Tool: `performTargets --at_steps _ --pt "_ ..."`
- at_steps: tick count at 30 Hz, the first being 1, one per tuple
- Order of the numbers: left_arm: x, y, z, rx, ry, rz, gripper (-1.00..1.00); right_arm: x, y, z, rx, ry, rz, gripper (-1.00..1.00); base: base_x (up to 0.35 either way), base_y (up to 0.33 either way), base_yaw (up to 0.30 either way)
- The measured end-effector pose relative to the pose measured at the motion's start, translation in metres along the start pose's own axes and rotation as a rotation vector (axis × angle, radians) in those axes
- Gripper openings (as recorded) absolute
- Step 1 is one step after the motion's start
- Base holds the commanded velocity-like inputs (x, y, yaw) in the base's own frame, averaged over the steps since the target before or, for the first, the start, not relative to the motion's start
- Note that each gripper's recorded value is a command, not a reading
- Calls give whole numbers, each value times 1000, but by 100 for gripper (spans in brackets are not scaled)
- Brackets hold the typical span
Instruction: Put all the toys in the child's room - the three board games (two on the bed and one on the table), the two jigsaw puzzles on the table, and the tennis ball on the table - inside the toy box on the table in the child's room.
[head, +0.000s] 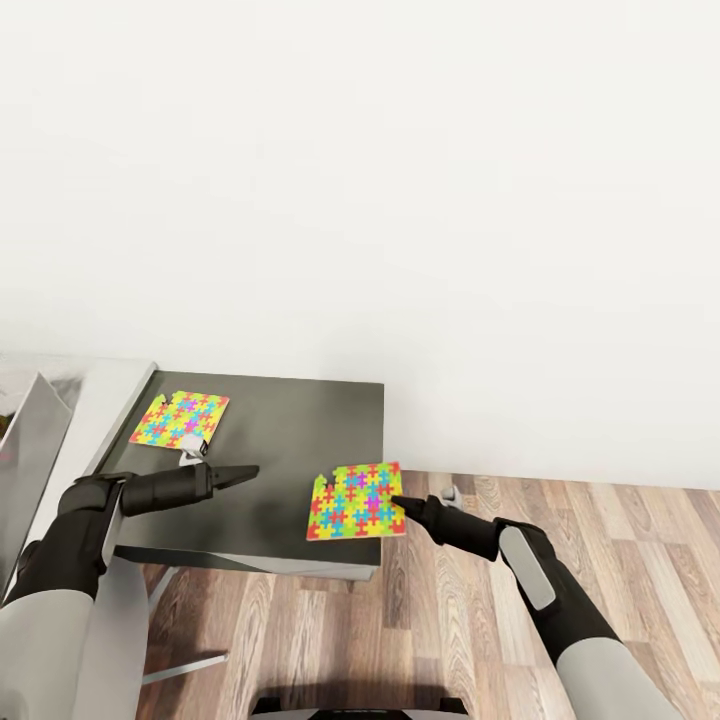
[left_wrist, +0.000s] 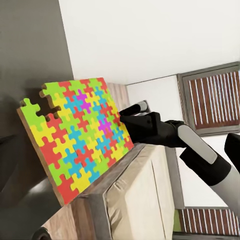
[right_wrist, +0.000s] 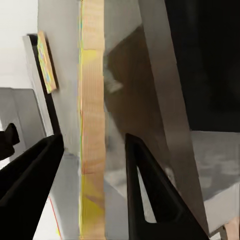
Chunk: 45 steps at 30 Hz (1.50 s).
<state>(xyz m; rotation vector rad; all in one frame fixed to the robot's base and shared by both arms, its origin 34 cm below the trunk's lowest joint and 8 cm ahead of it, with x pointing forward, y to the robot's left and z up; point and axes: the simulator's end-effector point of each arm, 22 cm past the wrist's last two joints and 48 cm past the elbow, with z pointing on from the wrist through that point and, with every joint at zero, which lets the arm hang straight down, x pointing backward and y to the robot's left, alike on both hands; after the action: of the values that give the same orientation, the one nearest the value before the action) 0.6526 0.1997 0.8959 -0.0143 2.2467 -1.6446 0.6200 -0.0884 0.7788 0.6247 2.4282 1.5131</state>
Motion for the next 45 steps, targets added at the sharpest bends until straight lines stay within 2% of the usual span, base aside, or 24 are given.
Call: performTargets --at_steps 1,2,7,11,18,23,28,35,41,45 --pt "0 0 0 0 0 0 100 0 3 -1 -11 -1 -1 -100 0 0 0" --pt "0 -1 0 0 0 0 100 -4 16 -3 -48 -11 -18 -100 0 0 0" --pt "-3 -4 -1 -1 -2 7 100 -35 71 -15 -152 -93 -165 -100 0 0 0" --pt "-5 -7 -3 -2 -4 13 100 -53 93 -38 -203 -123 -249 -100 0 0 0" --pt "-10 -12 -9 -5 -12 -4 100 -63 133 -72 -372 -145 -301 -100 0 0 0" --pt "-12 -15 -10 -4 -15 0 100 -60 152 -114 -478 -214 -329 -100 0 0 0" --pt "-10 -16 -7 -2 -3 2 100 -56 157 -131 -488 -246 -363 -100 0 0 0" --pt "-10 -17 -7 -2 -1 4 100 -56 158 -132 -485 -253 -374 -100 0 0 23" --pt "-11 -21 -8 0 -2 12 100 -61 162 -133 -477 -302 -444 -100 0 0 89" --pt "-13 -24 -8 1 -4 17 100 -63 163 -135 -476 -314 -456 -100 0 0 97"
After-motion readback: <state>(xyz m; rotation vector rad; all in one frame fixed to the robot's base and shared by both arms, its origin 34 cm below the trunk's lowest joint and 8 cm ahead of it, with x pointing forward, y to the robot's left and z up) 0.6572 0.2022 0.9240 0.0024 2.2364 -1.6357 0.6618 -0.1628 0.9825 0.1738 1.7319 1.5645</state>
